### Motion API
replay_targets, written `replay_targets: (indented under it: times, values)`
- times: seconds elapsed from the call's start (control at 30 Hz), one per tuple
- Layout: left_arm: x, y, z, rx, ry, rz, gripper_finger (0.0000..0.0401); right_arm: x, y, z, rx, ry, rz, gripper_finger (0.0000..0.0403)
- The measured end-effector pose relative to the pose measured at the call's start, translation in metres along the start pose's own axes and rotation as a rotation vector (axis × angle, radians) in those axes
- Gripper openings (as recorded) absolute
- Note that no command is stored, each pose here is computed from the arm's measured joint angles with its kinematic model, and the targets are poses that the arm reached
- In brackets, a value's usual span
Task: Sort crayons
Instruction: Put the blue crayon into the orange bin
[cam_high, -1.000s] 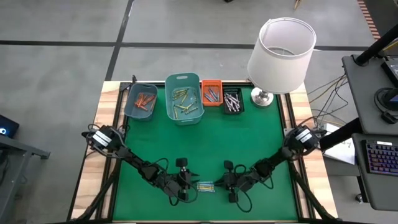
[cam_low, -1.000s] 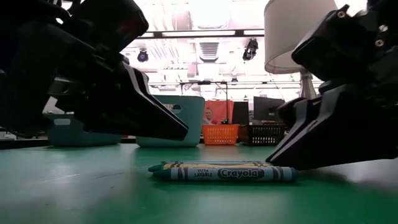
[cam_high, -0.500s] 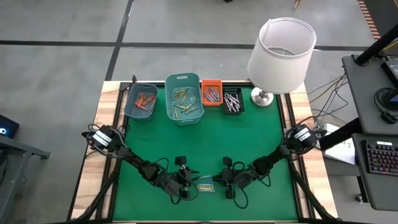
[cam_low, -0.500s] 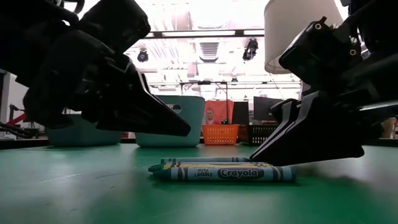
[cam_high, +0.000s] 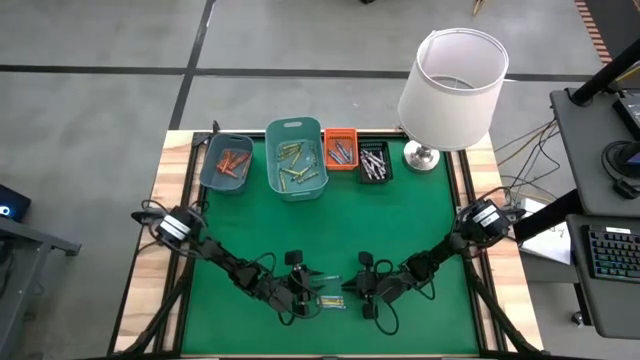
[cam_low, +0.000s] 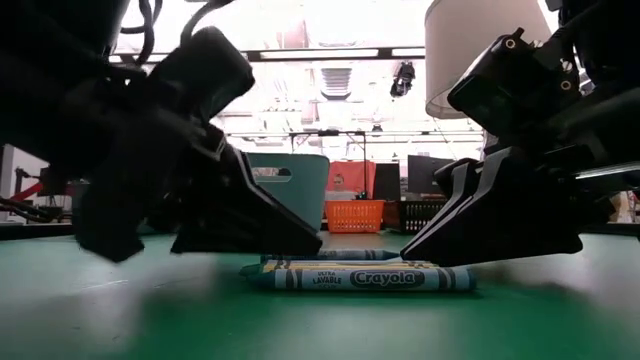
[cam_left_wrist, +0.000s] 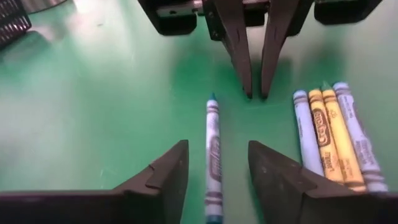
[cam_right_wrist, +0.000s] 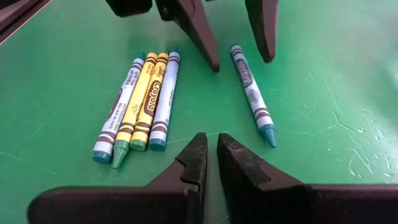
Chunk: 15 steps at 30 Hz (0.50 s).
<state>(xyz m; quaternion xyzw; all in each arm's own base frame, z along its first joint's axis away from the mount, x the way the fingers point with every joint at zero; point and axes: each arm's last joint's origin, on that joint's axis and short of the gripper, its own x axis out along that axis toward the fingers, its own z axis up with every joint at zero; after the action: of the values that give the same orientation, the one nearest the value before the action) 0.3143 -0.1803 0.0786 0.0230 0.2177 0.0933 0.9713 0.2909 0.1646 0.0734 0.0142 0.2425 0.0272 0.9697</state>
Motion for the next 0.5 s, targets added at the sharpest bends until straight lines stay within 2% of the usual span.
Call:
replay_targets:
  times: [0.13, 0.27, 0.4, 0.5]
  values:
    - [0.005, 0.002, -0.007, 0.009, 0.015, 0.011, 0.0159, 0.000, 0.000, 0.000, 0.000, 0.000, 0.000, 0.0036]
    - [0.008, 0.003, -0.010, -0.006, 0.019, 0.022, 0.0152, 0.000, 0.000, 0.000, -0.001, 0.001, 0.000, 0.0036]
    - [0.010, 0.003, -0.012, -0.012, 0.026, 0.021, 0.0120, 0.000, 0.000, 0.000, -0.013, 0.002, 0.000, 0.0036]
    - [0.010, 0.004, -0.013, -0.008, 0.032, 0.018, 0.0081, -0.001, 0.000, 0.001, -0.021, 0.004, 0.001, 0.0036]
